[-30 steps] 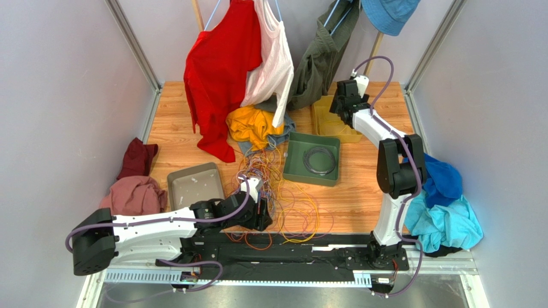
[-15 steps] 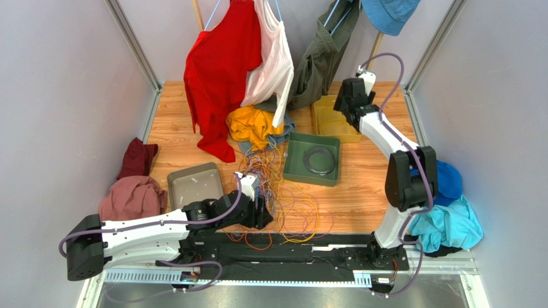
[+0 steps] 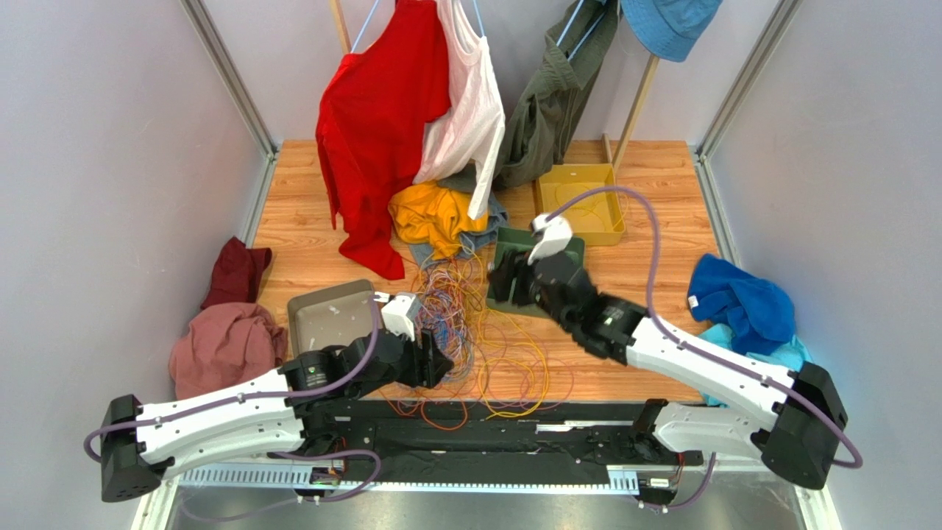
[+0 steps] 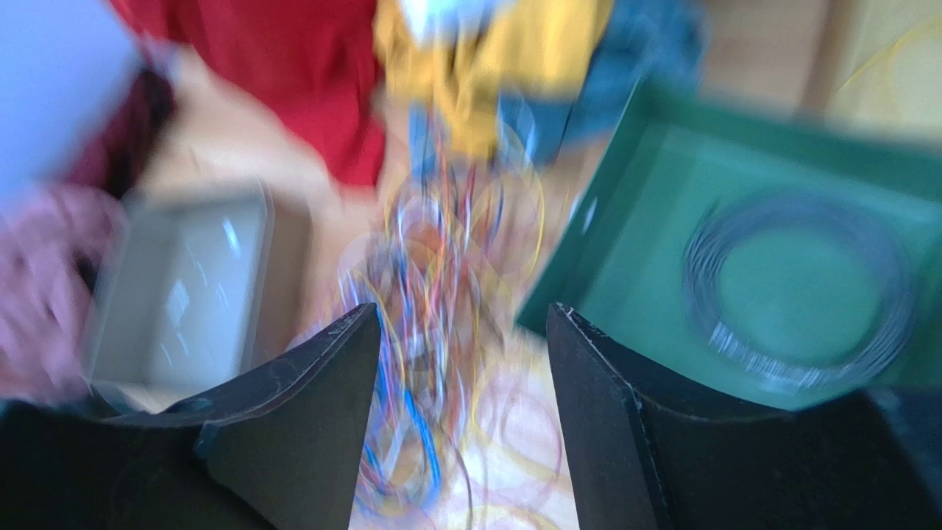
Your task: Untangle the cables
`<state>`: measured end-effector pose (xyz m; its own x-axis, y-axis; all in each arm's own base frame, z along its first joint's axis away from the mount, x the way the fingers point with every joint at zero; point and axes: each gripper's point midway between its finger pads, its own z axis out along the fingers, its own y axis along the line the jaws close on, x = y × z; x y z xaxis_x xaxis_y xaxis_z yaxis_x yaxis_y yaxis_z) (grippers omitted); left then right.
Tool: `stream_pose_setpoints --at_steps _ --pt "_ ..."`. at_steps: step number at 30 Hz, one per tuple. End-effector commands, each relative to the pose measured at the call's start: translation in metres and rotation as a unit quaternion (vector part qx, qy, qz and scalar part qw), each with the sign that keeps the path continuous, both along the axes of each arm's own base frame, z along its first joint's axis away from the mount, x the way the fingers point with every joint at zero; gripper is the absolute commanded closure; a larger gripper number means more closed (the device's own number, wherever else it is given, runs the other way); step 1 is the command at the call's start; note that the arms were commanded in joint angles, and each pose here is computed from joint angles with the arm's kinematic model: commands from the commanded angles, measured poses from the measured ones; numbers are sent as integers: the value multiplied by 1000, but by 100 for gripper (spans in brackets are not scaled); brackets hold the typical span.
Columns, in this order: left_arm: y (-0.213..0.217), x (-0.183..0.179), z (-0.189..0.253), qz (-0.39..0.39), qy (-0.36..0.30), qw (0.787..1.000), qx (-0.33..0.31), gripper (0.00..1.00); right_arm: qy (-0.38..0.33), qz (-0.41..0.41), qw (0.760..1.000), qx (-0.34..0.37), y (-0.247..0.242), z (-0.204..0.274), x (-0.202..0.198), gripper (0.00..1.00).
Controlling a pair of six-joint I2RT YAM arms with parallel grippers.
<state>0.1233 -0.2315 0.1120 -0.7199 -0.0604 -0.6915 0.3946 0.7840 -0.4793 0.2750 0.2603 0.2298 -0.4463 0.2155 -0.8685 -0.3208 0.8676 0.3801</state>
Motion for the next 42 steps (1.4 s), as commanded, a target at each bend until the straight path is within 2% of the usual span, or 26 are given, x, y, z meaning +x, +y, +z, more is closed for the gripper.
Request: stream_pose_setpoints --at_steps 1,8,15,25,27,28,31,32,35,37,38,39,41,42 --pt "12 4 16 28 -10 1000 -10 35 49 21 995 -78 1 -80 -42 39" --pt "15 2 -4 42 10 999 -9 36 76 56 991 -93 16 -132 -60 42" --pt "12 -3 -15 35 29 999 1 36 74 90 989 -96 53 -144 -63 42" --pt "18 -4 -19 41 31 999 2 36 76 86 986 -119 70 -164 -52 44" --pt "18 -4 -20 41 31 999 4 36 79 76 985 -136 68 -175 -48 51" --pt "17 -4 -20 41 31 999 4 36 78 72 985 -136 69 -175 -46 63" --pt "18 -4 -22 41 32 999 8 36 75 55 986 -140 65 -178 -42 88" --pt "18 -4 -23 41 34 999 9 36 74 53 986 -141 63 -179 -43 100" --pt "19 -4 -23 41 33 999 10 36 42 58 988 -135 61 -149 -53 100" --pt "20 -3 -22 43 30 999 10 36 -1 56 991 -123 59 -105 -64 100" --pt "21 -3 -19 45 27 999 9 36 -22 86 985 -148 61 -94 -84 100" --pt "22 -1 -17 49 24 998 9 37 -60 75 988 -122 61 -52 -89 100" --pt "26 2 -10 63 14 998 -1 37 -95 113 981 -124 65 -19 -120 100" --pt "28 4 -6 67 9 998 -7 37 -120 114 981 -99 65 24 -126 100"
